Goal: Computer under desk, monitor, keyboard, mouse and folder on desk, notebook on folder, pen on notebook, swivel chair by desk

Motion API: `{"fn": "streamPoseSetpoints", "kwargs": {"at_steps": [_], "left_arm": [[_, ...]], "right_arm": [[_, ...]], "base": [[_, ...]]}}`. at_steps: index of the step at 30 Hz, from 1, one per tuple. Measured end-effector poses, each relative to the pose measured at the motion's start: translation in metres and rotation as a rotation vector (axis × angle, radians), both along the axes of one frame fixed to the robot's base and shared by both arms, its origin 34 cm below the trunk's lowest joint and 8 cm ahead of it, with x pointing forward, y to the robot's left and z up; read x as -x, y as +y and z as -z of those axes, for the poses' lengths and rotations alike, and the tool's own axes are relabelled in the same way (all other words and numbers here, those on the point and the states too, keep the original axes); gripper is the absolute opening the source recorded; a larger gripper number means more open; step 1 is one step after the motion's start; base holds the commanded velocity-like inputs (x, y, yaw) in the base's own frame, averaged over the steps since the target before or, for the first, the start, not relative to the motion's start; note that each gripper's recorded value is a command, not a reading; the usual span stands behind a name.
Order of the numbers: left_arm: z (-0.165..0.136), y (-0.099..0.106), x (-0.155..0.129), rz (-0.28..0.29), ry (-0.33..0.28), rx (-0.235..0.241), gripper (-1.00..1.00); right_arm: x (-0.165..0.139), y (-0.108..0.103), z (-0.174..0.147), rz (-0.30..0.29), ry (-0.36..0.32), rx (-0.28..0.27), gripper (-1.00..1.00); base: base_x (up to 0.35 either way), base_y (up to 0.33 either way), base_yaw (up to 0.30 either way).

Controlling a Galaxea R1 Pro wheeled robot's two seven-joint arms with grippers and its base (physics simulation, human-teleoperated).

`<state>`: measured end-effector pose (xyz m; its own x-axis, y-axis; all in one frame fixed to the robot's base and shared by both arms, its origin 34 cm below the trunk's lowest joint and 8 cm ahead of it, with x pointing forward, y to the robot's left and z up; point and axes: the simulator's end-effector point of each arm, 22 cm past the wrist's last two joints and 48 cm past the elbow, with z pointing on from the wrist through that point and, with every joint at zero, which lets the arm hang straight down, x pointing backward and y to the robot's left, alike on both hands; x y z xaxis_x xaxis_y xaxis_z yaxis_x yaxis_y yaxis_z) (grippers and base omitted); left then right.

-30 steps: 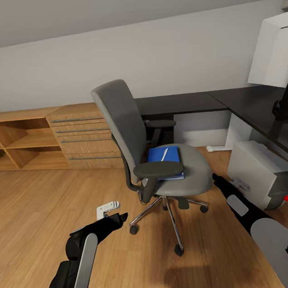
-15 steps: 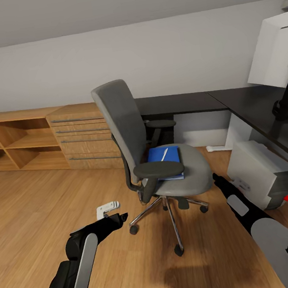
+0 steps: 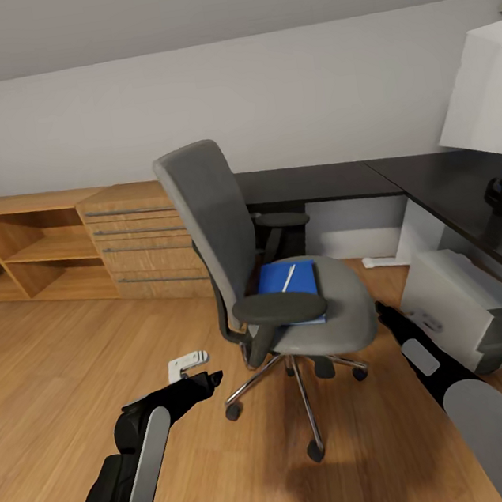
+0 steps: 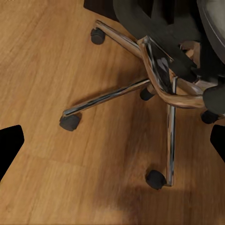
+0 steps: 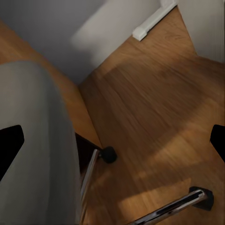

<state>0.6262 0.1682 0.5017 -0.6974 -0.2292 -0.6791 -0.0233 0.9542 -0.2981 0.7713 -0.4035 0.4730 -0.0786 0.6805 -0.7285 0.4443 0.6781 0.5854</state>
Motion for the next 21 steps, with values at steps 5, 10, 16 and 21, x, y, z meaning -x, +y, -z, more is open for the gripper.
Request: {"fn": "streamPoseSetpoints", "kwargs": {"at_steps": [5, 10, 16, 21], "left_arm": [[-0.001, 0.002, 0.0, -0.002, -0.002, -0.001, 1.0], [0.0, 0.004, -0.001, -0.008, -0.001, -0.004, 1.0], [0.0, 0.024, -0.003, -0.058, 0.002, 0.004, 1.0], [0.002, 0.051, -0.004, -0.126, 0.006, 0.014, 1.0]], "right_arm": [[0.001, -0.009, -0.002, 0.008, -0.001, 0.009, 1.0], [0.004, -0.025, -0.004, 0.024, -0.001, 0.022, 1.0], [0.007, -0.041, -0.006, 0.047, -0.001, 0.02, 1.0], [0.011, -0.05, -0.001, 0.061, 0.017, -0.014, 1.0]], "base": [[0.158, 0.0, 0.0], [0.103, 0.0, 0.0], [0.159, 0.0, 0.0], [0.176, 0.0, 0.0]]}}
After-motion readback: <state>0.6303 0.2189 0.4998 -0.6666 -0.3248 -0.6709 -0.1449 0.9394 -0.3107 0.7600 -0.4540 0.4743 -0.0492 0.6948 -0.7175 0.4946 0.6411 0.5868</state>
